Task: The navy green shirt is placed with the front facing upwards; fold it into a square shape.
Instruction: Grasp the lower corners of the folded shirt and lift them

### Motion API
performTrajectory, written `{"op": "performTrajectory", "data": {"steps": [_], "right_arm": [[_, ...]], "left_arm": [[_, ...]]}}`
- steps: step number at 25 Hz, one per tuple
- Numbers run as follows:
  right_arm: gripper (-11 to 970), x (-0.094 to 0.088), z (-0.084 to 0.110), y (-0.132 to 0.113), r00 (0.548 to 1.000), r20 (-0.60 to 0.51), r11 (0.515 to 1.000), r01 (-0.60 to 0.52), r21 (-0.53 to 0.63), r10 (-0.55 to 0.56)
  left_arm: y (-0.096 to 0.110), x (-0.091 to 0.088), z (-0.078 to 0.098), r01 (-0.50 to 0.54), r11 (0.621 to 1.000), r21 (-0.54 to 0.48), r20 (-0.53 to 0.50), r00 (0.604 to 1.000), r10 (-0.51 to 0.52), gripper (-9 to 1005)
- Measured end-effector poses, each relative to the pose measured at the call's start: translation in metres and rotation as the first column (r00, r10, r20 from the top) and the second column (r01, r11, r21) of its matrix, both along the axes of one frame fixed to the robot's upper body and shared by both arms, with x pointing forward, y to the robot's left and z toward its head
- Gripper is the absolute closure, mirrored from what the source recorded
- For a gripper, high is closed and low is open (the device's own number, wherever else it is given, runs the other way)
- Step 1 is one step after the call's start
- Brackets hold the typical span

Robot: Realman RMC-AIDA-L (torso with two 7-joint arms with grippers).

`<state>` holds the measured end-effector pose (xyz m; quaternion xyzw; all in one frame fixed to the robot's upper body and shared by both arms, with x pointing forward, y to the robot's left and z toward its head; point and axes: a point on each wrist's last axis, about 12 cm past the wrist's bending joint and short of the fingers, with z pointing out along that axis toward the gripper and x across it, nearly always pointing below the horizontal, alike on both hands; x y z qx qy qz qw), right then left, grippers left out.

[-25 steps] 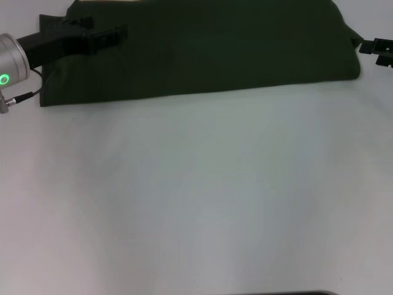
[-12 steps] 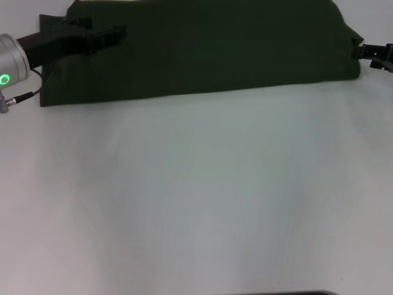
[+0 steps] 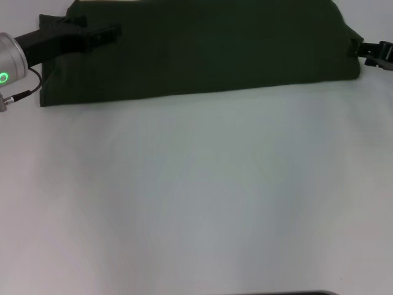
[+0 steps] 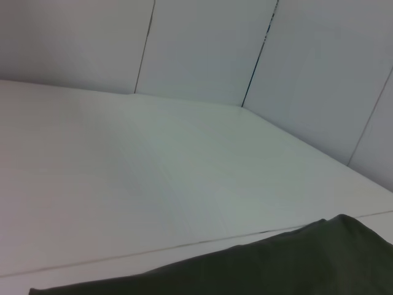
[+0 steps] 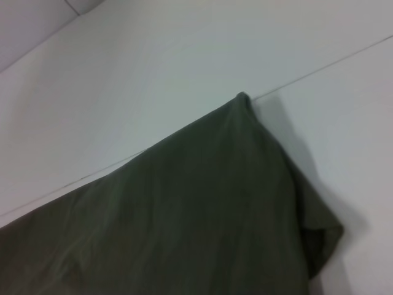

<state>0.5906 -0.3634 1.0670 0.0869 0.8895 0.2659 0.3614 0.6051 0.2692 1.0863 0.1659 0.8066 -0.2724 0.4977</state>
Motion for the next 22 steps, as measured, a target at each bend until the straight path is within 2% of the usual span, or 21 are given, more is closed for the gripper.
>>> {"op": "performTrajectory", "data": {"steps": [22], "right_arm": [[324,0.005,-0.007,0.017,1.000,-0.017,1.000,-0.017,-0.004,0.017]], "left_arm": [[0.003,0.003,0.002,-0.018,1.000,0.006,0.010,1.000,0.017,81]]}}
